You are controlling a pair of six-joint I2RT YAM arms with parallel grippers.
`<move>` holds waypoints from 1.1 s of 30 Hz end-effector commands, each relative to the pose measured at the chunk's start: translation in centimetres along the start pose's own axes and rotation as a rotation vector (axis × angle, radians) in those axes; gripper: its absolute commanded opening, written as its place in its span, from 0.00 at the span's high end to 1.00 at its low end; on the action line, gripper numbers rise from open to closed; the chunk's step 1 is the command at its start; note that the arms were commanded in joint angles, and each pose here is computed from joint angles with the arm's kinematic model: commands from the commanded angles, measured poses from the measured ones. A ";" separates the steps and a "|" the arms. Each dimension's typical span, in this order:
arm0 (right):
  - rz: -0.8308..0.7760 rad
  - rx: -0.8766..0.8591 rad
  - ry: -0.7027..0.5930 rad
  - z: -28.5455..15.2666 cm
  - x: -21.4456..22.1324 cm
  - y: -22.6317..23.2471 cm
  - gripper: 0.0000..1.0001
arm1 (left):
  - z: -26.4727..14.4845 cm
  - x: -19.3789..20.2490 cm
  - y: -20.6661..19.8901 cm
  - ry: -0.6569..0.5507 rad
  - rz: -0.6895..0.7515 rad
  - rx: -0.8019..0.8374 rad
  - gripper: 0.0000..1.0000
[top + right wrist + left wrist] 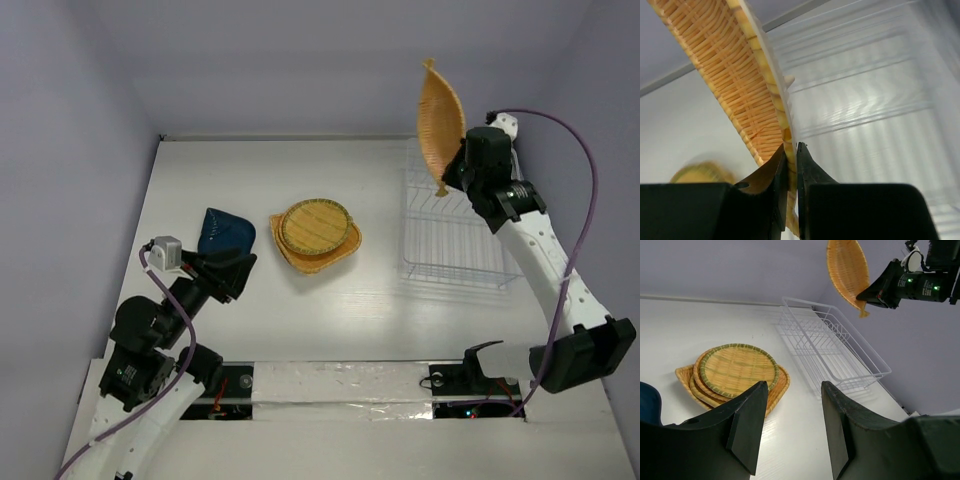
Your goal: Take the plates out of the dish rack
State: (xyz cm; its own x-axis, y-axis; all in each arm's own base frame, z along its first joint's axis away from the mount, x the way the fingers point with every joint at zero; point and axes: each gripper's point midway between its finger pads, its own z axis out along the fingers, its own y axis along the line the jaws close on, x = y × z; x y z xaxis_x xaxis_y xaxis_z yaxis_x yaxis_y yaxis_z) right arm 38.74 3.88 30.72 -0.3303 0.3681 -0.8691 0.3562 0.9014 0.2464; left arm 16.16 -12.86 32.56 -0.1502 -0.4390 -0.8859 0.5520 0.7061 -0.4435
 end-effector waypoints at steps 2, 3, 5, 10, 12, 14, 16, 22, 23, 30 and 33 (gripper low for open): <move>0.033 -0.501 0.120 -2.7 4.0 9.6 1.00 | 0.6 -0.1 0.2 -0.003 -0.010 -0.012 0.56; 0.034 -0.608 0.173 -3.9 5.3 11.2 1.00 | 0.8 0.0 0.4 0.000 -0.012 -0.020 0.56; 0.057 -0.718 0.212 -5.4 6.7 13.5 1.00 | 0.9 0.1 0.6 0.007 -0.013 -0.030 0.56; 0.066 -0.890 0.427 -7.2 13.1 16.9 1.00 | 1.4 0.6 1.3 0.028 -0.018 -0.064 0.56; 0.073 -0.936 0.475 -7.9 14.4 17.8 1.00 | 1.5 0.8 1.4 0.037 -0.019 -0.072 0.56; 0.095 -0.947 0.529 -7.7 15.5 18.3 1.00 | 1.7 0.9 1.6 0.040 -0.022 -0.079 0.56; 0.096 -0.975 0.590 -7.9 16.8 18.9 1.00 | 1.8 1.0 1.9 0.044 -0.020 -0.094 0.56; 0.083 -0.948 0.682 -7.3 19.4 19.2 0.99 | 2.1 1.3 2.2 0.058 -0.021 -0.104 0.56; 0.084 -0.941 0.690 -7.1 19.7 19.2 0.98 | 2.2 1.3 2.2 0.060 -0.021 -0.104 0.56; 0.060 -0.903 0.775 -6.4 22.5 18.7 0.94 | 2.1 1.2 2.3 0.054 -0.017 -0.102 0.56; 0.044 -0.882 0.792 -6.0 23.1 18.4 0.91 | 2.1 1.1 2.3 0.049 -0.014 -0.103 0.56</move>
State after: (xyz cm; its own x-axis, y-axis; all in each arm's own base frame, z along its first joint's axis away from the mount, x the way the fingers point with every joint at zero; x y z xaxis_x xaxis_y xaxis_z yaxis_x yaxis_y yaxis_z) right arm 31.85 29.04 14.92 -0.9134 0.1826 -0.3639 -0.1569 0.6669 0.7284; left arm 18.83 -12.73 30.13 -0.2218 -0.4138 -0.8829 0.4464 0.7620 -0.4692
